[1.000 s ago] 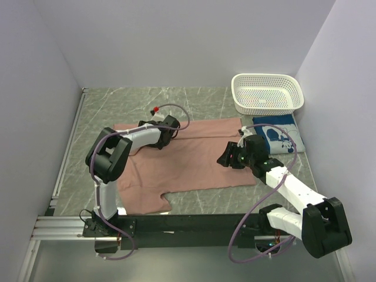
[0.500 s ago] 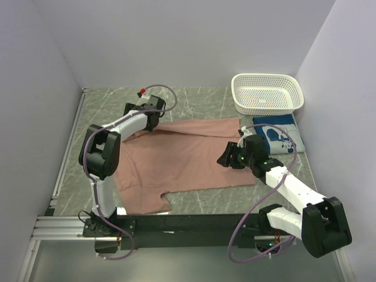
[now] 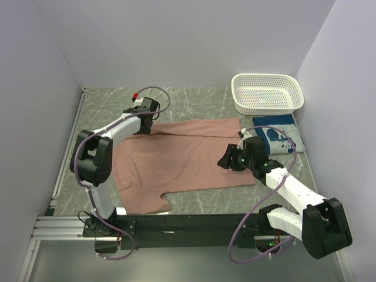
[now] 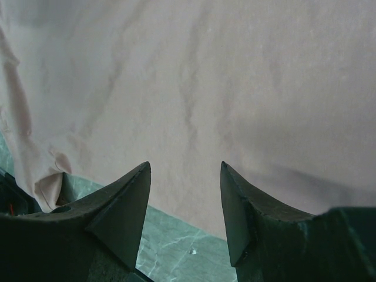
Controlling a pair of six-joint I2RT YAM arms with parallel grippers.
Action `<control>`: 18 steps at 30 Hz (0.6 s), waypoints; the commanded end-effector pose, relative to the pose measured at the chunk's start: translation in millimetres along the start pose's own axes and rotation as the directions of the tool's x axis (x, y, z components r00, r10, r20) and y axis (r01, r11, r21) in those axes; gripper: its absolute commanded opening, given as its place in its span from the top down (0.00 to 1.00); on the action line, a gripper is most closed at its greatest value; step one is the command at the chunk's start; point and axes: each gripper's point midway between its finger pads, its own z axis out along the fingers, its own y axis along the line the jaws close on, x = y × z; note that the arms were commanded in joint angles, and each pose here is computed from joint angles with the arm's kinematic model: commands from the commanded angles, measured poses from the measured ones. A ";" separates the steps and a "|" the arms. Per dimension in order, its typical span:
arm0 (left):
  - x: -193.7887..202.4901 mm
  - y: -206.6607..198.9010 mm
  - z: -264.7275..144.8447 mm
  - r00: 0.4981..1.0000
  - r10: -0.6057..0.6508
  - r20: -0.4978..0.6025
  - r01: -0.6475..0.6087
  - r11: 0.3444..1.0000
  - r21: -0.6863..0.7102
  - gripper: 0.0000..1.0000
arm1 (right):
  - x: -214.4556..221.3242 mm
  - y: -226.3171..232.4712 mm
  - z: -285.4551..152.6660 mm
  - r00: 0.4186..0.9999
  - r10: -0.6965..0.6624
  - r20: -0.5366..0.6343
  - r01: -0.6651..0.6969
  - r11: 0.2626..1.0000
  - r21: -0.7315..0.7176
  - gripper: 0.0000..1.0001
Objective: Fold and stack the t-shirts
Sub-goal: Fold the tshirt
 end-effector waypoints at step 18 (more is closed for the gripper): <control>-10.1 -19.4 12.9 0.902 -0.398 -0.168 0.430 0.864 0.261 0.60 | -2.4 6.1 -6.9 0.999 -0.030 0.027 0.031 0.999 -0.026 0.43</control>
